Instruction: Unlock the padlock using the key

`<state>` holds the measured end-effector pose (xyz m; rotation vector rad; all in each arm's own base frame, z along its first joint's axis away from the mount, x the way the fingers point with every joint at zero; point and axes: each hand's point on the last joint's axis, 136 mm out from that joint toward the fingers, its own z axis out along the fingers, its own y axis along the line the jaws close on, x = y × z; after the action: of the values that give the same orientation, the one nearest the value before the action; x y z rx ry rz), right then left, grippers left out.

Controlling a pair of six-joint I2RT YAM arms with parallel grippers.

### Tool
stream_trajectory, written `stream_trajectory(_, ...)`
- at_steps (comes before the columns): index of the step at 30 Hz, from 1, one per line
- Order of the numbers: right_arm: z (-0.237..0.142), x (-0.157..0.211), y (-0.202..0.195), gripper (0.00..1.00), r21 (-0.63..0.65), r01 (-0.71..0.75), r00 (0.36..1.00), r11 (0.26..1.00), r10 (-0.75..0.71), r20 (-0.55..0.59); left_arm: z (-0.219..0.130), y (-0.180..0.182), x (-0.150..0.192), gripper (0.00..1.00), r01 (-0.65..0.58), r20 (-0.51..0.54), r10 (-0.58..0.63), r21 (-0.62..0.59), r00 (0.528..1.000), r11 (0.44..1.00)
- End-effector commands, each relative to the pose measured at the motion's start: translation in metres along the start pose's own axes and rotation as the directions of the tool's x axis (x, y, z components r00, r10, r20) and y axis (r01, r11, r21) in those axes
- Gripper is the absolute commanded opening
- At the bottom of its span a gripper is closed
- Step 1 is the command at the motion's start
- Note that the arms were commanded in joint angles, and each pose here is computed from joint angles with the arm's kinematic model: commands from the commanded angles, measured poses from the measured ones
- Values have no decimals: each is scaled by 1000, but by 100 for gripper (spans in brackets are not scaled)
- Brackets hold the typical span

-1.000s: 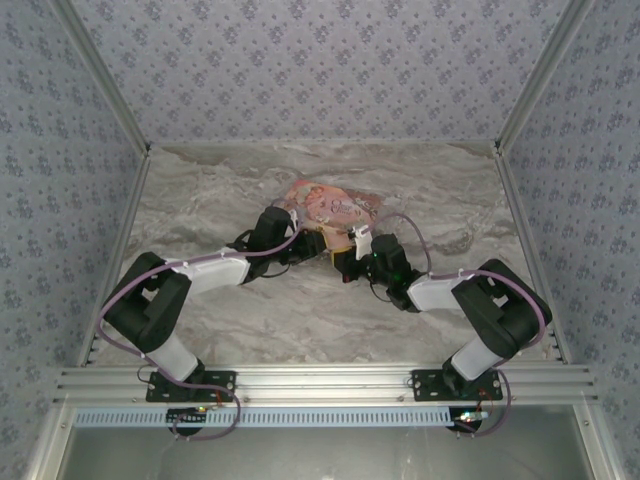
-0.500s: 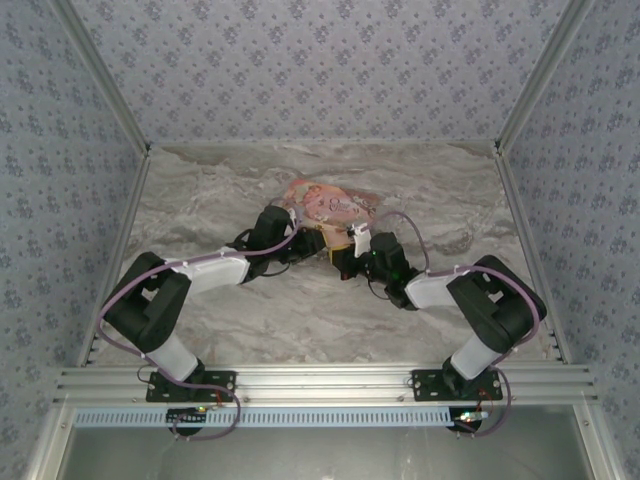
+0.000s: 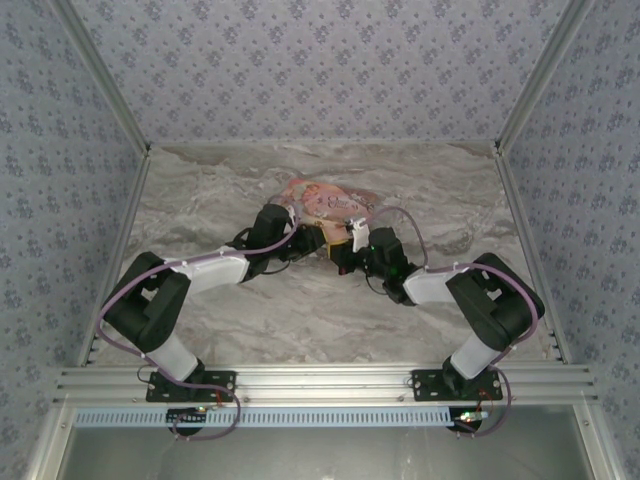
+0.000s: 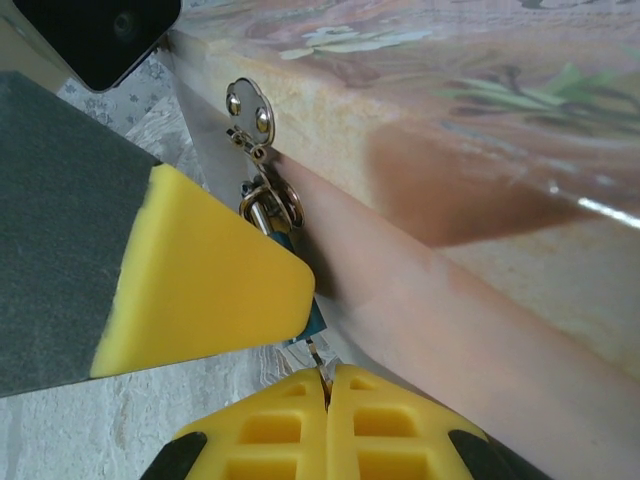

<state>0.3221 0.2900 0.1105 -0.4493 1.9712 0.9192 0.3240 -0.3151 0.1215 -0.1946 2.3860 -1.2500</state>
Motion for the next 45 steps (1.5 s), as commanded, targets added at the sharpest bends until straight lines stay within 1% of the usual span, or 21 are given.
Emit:
stream_trajectory(1,1,-59,28,3,-104,45,986,994,-27,163,-1,-33,6,25,-30,-46,35,105,998,994)
stream_trajectory(7,-1,-68,35,3,-129,38,983,991,-14,181,0,-32,7,25,-25,-49,30,98,998,995)
stream_trajectory(13,0,-63,33,2,-125,11,986,992,11,169,3,-29,7,25,-15,-55,20,91,998,996)
stream_trajectory(20,7,-37,22,2,-78,-28,994,997,36,104,8,-15,1,28,37,-40,-34,79,999,996)
stream_trajectory(26,13,-19,11,2,-61,-62,995,996,66,74,19,-2,2,31,82,-52,-79,73,996,994)
stream_trajectory(30,17,-9,4,2,-42,-86,995,995,88,55,20,10,0,35,111,-38,-109,53,993,992)
stream_trajectory(36,21,8,-4,2,-23,-143,989,989,143,22,16,20,-1,46,127,-17,-127,32,992,991)
stream_trajectory(42,21,18,-6,2,-8,-190,982,982,190,-7,3,30,-5,62,135,22,-135,-1,991,991)
stream_trajectory(45,22,21,-5,2,-7,-218,976,976,218,-23,-5,34,-7,65,144,43,-143,-2,989,990)
